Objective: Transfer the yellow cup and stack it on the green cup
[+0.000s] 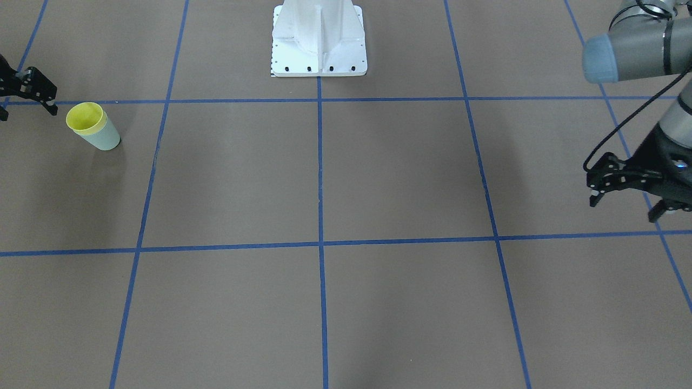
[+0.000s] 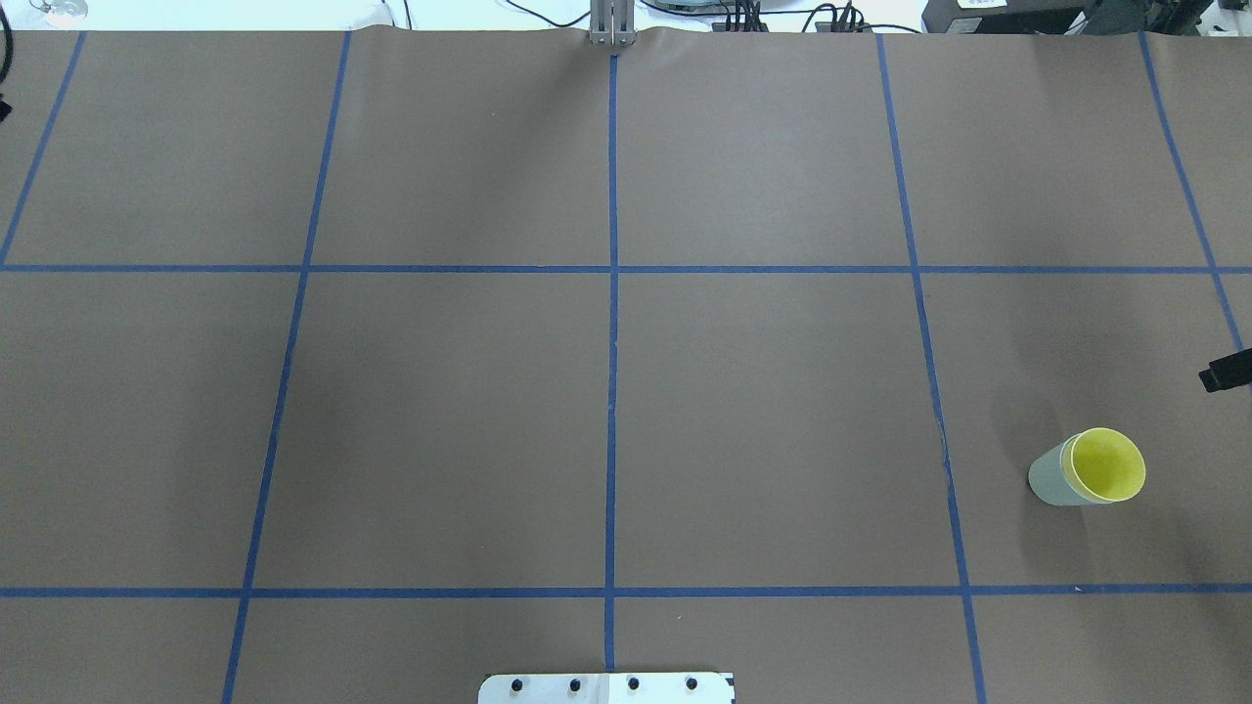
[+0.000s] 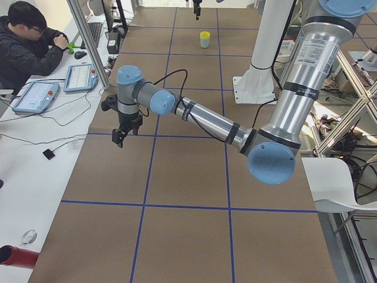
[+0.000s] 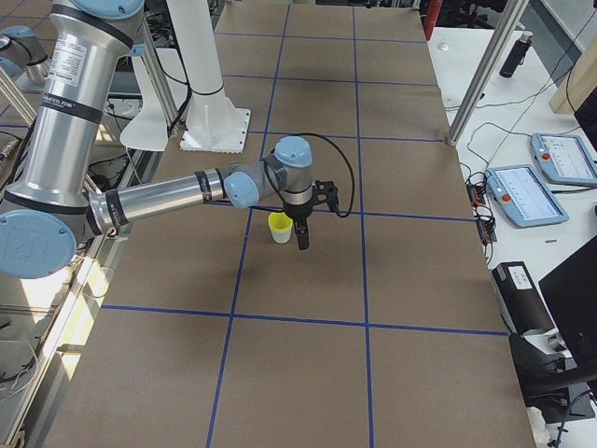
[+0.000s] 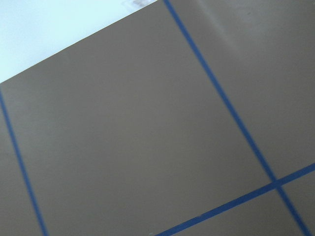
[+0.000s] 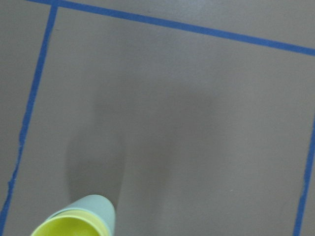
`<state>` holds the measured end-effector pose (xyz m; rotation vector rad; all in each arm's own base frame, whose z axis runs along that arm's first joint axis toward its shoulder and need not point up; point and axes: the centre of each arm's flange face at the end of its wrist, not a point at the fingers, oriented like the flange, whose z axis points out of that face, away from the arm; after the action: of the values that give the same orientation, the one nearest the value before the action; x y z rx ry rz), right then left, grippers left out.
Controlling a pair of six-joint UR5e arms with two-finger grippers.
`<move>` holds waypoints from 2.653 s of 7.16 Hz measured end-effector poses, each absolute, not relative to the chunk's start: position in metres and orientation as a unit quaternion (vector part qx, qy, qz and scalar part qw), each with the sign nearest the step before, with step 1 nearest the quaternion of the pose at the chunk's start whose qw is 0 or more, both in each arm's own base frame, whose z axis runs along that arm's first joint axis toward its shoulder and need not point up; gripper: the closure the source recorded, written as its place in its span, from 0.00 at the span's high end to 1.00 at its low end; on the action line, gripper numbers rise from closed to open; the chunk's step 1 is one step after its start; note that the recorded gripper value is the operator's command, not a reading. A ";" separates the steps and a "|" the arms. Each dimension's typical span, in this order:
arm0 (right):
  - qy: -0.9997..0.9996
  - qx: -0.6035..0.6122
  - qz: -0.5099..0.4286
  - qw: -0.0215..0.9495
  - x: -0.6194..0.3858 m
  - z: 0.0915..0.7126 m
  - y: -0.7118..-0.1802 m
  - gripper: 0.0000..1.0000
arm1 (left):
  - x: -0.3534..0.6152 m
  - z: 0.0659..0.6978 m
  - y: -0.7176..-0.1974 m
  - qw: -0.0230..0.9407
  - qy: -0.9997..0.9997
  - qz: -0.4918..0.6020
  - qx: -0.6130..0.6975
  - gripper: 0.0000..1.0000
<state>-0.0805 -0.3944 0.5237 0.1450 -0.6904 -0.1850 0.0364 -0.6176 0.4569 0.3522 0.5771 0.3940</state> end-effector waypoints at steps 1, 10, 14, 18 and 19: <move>-0.342 0.068 -0.090 0.933 -0.051 0.543 -0.407 1.00 | 0.006 0.500 -0.603 0.923 0.301 0.187 0.148 1.00; -0.398 0.047 -0.032 0.916 0.059 0.642 -0.413 1.00 | -0.049 0.611 -0.498 0.920 0.346 0.140 0.117 1.00; -0.400 0.019 -0.003 0.916 0.074 0.652 -0.403 1.00 | -0.055 0.615 -0.493 0.924 0.346 0.128 0.097 1.00; -0.396 0.011 0.010 0.918 0.055 0.629 -0.412 1.00 | -0.057 0.618 -0.490 0.925 0.345 0.126 0.096 1.00; -0.393 0.010 0.009 0.919 0.051 0.626 -0.413 1.00 | -0.057 0.619 -0.487 0.925 0.345 0.126 0.095 1.00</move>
<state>0.0511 -0.4131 0.6255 0.0204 -0.8087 0.0188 -0.0566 -0.4874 0.6188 0.1948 0.7084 0.2575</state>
